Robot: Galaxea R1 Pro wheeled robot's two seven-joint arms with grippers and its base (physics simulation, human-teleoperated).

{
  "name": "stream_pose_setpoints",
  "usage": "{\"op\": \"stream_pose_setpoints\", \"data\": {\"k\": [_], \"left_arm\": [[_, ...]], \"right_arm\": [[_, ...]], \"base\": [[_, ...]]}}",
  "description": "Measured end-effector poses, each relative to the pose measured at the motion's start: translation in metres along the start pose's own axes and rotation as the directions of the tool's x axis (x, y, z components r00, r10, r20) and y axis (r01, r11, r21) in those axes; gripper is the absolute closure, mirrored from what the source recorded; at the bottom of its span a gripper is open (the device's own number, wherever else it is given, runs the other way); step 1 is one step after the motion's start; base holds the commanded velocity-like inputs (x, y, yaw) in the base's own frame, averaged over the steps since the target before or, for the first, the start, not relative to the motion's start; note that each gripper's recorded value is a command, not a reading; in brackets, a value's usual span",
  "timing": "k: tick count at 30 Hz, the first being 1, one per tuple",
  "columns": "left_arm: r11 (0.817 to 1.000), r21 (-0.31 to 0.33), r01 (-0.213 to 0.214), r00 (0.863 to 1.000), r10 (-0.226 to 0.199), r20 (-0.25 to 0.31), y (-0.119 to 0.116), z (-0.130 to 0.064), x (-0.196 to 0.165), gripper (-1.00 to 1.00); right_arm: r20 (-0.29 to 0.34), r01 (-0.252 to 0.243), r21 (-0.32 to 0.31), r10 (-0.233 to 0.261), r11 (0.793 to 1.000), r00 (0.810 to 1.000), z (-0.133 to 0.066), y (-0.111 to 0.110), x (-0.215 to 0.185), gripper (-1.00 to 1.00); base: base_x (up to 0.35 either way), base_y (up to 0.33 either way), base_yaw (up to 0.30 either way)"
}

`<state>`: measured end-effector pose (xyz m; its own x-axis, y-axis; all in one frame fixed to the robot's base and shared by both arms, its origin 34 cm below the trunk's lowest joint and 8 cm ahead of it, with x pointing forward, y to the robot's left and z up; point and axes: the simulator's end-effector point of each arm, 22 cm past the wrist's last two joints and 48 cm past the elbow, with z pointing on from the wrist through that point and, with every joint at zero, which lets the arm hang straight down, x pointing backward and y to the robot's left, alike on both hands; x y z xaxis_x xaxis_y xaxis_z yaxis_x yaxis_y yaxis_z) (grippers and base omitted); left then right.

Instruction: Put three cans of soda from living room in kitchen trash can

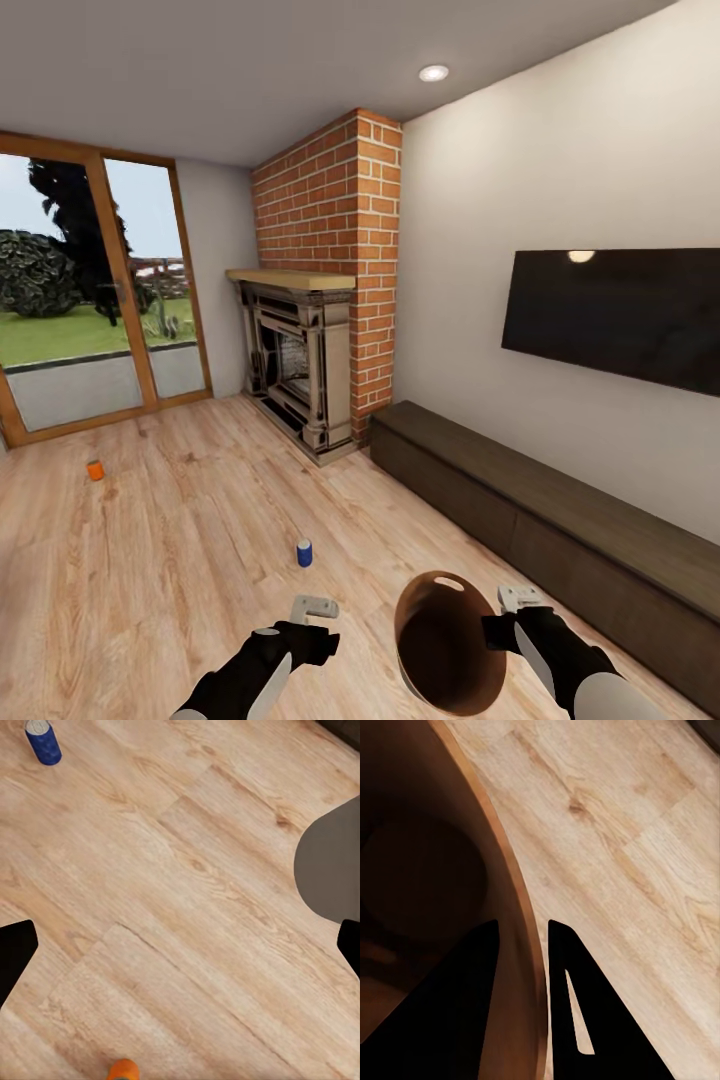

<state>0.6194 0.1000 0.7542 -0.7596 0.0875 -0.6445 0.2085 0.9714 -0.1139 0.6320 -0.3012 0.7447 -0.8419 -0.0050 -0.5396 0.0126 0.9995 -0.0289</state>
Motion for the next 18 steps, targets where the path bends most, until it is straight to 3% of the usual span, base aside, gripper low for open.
{"op": "stream_pose_setpoints", "data": {"k": [18], "left_arm": [[1.0, 0.0, 0.001, 1.0, -0.001, -0.003, -0.0003, 0.0001, 0.0024, -1.0]], "right_arm": [[0.0, 0.0, 0.0, 0.0, 1.0, 1.0, 0.0, 0.0, 0.0002, 1.0]], "base": [[0.001, 0.0, 0.0]]}}
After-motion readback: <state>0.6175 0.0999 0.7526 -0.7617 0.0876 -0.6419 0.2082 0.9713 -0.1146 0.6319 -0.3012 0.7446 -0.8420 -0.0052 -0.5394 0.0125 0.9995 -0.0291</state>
